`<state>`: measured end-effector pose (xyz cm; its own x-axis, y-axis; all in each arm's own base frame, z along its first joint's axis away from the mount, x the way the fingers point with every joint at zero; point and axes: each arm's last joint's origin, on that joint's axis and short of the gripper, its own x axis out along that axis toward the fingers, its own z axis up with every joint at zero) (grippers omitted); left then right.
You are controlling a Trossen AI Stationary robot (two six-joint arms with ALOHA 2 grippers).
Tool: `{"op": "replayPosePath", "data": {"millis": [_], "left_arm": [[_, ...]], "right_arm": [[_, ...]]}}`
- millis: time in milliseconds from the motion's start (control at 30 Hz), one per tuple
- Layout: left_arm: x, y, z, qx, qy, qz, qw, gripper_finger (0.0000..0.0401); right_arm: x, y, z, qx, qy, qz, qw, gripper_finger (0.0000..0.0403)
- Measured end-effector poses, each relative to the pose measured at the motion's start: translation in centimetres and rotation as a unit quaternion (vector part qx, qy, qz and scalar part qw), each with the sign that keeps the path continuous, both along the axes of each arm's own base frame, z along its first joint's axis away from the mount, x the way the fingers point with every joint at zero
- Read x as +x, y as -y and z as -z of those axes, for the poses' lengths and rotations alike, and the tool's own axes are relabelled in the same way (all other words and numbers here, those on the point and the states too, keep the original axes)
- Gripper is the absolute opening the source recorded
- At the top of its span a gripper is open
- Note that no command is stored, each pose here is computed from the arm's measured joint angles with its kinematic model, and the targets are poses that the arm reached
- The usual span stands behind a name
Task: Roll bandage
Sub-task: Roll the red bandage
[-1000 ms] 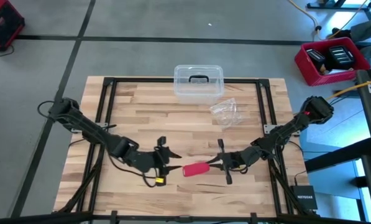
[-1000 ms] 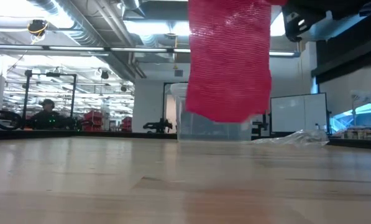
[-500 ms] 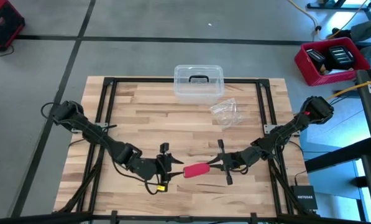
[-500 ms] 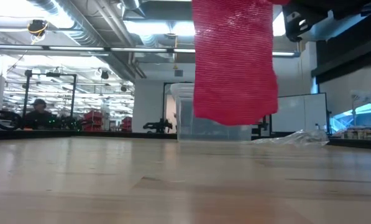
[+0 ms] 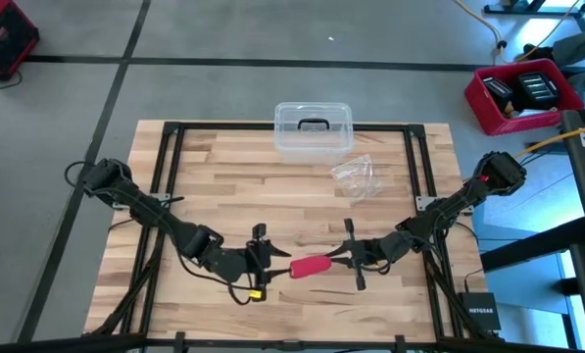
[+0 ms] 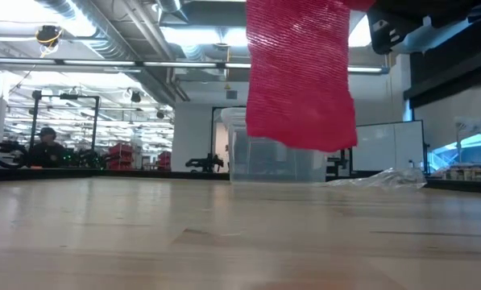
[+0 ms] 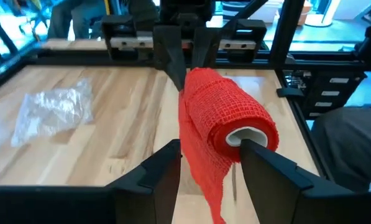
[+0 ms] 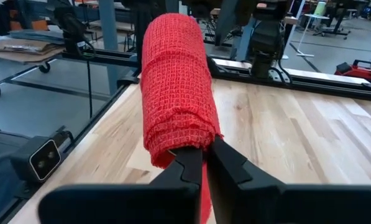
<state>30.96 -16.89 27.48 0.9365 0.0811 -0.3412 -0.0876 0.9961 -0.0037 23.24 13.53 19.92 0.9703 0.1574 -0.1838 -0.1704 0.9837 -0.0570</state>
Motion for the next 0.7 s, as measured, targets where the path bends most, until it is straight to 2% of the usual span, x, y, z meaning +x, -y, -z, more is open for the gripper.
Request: {"op": "replayPosePath", "data": {"millis": [267,700], "left_arm": [[0.2,-0.4,0.4,-0.077,-0.006,-0.041,0.996,0.0159],[0.8,-1.7,0.4,-0.169,0.006,-0.093,0.981,0.0159]], "right_arm": [[0.0,0.3,0.4,-0.020,-0.015,0.035,0.999,0.0007],[-0.1,0.5,0.6,-0.039,-0.020,0.076,0.996,0.0009]]}}
